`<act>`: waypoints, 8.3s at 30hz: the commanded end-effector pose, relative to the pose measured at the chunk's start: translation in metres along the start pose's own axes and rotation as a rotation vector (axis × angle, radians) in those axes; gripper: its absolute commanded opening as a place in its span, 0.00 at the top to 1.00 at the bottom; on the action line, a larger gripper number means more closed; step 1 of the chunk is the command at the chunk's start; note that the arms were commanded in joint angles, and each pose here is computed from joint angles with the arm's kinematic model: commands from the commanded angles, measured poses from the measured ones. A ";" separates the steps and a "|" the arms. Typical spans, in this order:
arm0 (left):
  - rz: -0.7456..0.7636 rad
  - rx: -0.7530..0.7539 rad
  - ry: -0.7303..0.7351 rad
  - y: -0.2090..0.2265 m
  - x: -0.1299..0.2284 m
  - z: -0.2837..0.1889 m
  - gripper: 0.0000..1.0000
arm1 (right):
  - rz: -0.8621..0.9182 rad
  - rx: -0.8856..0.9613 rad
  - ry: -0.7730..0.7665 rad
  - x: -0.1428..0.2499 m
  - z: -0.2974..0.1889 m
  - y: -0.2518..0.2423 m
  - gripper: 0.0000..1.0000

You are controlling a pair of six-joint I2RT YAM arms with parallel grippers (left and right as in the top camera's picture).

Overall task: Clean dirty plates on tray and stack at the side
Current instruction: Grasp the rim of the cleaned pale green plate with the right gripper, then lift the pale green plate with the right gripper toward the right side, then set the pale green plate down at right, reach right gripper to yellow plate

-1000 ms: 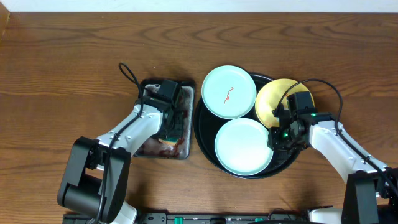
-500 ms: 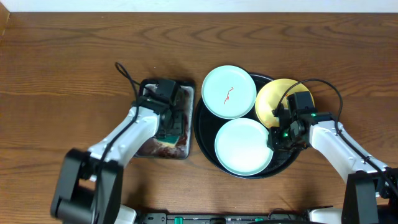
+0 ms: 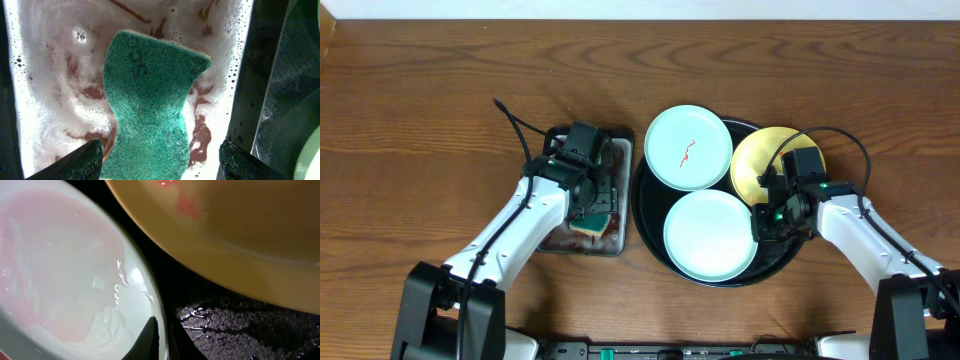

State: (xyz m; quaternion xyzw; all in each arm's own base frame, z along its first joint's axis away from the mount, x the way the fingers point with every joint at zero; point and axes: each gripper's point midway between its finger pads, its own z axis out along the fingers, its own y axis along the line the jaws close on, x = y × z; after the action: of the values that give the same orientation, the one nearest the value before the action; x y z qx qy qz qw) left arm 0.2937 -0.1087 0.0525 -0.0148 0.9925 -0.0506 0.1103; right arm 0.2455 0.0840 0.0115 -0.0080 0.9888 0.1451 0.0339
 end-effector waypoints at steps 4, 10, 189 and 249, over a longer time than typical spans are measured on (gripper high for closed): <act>-0.003 -0.016 0.019 0.005 0.007 0.004 0.24 | -0.007 -0.046 0.019 0.005 0.002 0.008 0.99; -0.003 -0.016 0.019 0.005 0.007 0.004 0.24 | -0.044 -0.046 -0.016 -0.002 -0.013 0.013 0.99; -0.002 -0.076 0.035 0.010 -0.005 0.035 0.40 | 0.520 -0.119 -0.713 -0.103 -0.127 -0.188 0.39; -0.003 -0.077 0.037 0.010 -0.004 0.035 0.39 | 0.191 -0.105 -0.512 -0.112 -0.065 -0.107 0.99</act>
State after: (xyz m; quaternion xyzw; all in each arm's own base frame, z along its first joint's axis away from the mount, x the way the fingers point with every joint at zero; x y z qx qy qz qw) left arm 0.2978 -0.1013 0.0069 -0.0190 0.9970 -0.0112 0.0739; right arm 0.3536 -0.0505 0.0281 0.1361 0.9446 0.1655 0.2488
